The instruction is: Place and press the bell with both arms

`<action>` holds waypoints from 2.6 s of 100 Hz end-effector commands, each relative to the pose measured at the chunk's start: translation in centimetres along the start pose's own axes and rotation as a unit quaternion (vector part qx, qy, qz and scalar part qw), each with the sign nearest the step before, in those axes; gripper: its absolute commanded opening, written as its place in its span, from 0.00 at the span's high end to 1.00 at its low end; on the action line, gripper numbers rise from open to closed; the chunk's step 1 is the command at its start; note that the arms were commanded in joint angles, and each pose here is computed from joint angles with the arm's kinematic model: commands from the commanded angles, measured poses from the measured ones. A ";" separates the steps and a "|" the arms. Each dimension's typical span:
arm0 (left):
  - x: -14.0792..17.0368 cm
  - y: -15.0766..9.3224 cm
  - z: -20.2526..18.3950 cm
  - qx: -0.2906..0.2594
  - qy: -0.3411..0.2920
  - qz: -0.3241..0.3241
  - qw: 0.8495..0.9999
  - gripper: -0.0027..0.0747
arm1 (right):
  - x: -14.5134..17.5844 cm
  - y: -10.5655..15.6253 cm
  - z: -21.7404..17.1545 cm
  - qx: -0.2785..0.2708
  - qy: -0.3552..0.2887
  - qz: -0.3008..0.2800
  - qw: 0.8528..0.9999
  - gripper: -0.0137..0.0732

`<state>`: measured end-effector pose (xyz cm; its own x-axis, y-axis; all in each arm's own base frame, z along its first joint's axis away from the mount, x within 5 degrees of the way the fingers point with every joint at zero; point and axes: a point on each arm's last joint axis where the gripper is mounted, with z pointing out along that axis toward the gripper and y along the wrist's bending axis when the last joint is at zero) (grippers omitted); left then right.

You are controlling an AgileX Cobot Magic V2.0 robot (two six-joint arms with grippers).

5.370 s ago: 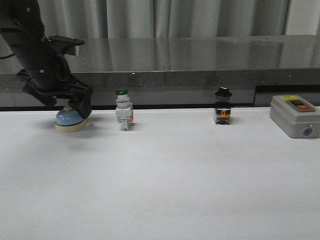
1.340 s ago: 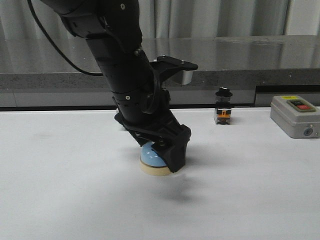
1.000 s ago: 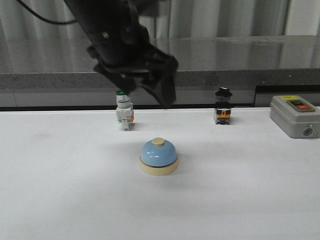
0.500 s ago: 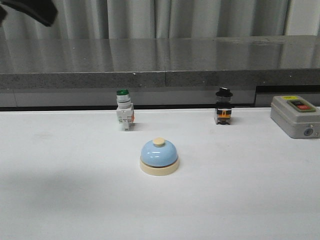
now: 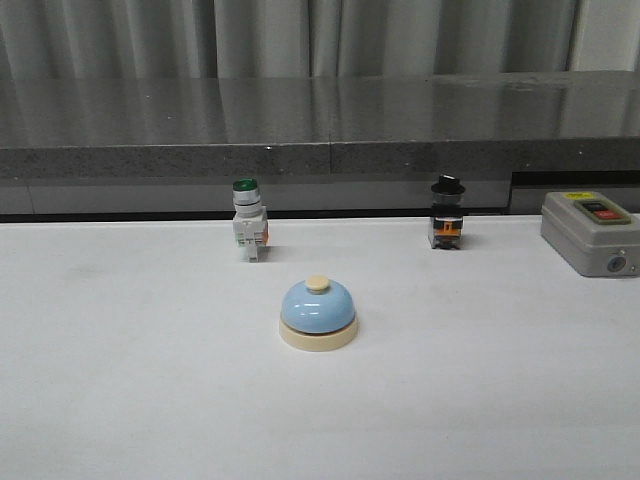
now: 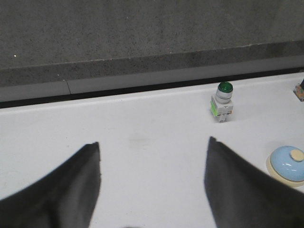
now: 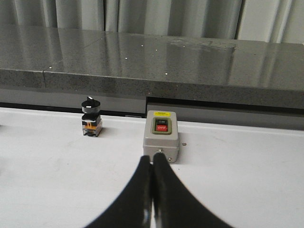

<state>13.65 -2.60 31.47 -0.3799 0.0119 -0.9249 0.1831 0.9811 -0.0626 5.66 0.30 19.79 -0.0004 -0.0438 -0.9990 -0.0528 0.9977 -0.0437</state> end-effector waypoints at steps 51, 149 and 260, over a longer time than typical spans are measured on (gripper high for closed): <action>-1.3 -0.1 -2.2 0.002 -0.085 -0.010 0.996 0.99 | -1.4 -0.1 -0.3 0.006 -0.059 -0.007 0.998 0.91; 10.6 1.5 -4.1 -0.073 -0.235 0.011 0.969 0.99 | -1.4 -0.1 -0.3 0.005 -0.059 -0.007 0.998 0.91; 12.9 1.4 -3.9 -0.065 -0.279 0.004 0.958 0.99 | -1.4 -0.1 -0.3 0.005 -0.059 -0.007 0.998 0.91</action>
<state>5.55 -0.24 21.46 0.1077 -0.0295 -0.9937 0.0443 0.9987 -0.0249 5.66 0.30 19.79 -0.0004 -0.0438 -0.9990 -0.0528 0.9977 -0.0437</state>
